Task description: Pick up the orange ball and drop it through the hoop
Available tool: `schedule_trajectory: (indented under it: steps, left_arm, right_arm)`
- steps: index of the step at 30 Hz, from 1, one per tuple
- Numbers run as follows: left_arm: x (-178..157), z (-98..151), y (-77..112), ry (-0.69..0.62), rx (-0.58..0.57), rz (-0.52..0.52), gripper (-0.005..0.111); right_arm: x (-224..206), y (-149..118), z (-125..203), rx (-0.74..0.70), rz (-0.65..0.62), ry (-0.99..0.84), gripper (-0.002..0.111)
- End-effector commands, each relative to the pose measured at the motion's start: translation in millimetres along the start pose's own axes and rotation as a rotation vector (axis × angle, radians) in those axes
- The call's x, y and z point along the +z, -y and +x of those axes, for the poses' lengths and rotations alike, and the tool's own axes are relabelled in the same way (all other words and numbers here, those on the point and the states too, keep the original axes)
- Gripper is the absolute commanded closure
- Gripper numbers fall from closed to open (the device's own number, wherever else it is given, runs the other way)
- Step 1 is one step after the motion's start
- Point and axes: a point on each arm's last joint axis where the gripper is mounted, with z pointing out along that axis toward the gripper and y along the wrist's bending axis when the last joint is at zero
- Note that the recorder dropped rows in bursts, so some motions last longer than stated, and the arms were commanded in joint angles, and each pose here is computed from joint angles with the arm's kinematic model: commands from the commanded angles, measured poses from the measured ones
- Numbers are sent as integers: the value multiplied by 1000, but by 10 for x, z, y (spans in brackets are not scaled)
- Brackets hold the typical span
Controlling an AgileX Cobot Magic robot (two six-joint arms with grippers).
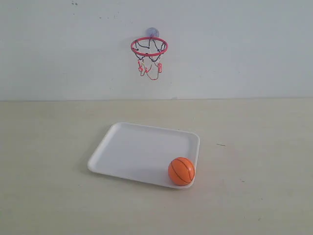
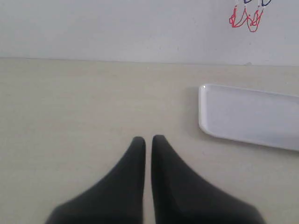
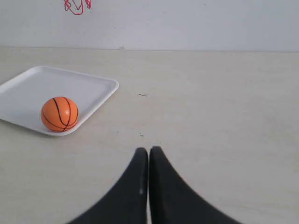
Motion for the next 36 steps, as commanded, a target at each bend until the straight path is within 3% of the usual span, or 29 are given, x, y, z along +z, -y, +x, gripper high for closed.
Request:
schedule_trajectory:
  steps: [1,27,31,36]
  left_arm:
    - [2,4,-2,6,-10,-2,103]
    - [2,4,-2,6,-10,-2,103]
    - [2,4,-2,6,-10,-2,103]
    - [2,4,-2,6,-10,-2,103]
  right_arm:
    - [-4,0,-9,-5,-2,13,109]
    - [-4,-1,-27,-5,-2,33,109]
    - [-7,-1,-77,-5,-2,87,109]
    - [-39,-2,-248,-5,-2,279,109]
